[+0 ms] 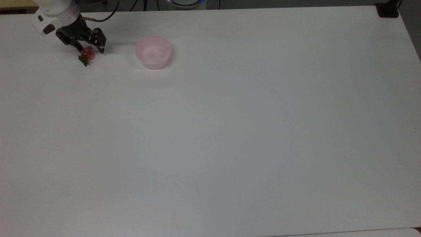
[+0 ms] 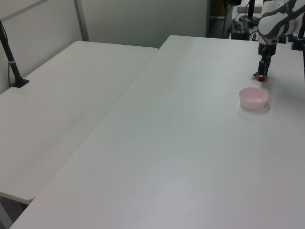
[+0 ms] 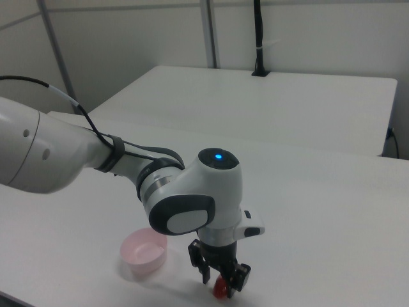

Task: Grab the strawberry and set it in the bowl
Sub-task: 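Lift the held strawberry and carry it toward the pink bowl, then lower the strawberry into the pink bowl and open the gripper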

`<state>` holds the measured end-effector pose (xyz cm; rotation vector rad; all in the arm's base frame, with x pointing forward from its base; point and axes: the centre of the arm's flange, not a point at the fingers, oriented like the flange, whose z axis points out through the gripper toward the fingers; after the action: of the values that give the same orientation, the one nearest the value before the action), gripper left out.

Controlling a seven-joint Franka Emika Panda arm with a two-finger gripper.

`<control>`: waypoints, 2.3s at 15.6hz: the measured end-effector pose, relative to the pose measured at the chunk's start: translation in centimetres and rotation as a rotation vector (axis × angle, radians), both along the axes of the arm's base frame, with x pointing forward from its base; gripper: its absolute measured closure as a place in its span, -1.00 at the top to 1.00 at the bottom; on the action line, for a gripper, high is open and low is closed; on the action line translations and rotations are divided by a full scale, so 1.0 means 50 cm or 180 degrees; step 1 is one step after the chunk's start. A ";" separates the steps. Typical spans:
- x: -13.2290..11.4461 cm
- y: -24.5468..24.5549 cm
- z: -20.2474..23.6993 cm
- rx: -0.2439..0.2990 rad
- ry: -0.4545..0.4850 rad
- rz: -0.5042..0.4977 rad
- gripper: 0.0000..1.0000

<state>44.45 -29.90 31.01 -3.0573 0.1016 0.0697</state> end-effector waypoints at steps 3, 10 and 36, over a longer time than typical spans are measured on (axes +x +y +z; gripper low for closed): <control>0.007 -0.006 -0.003 -0.0062 -0.0065 0.0051 -0.16; 0.033 0.034 0.023 0.0019 -0.0045 0.0197 -0.21; 0.110 0.377 0.146 0.0019 0.0960 0.0478 1.00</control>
<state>49.93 -11.06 38.29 -3.0186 -0.1103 0.5386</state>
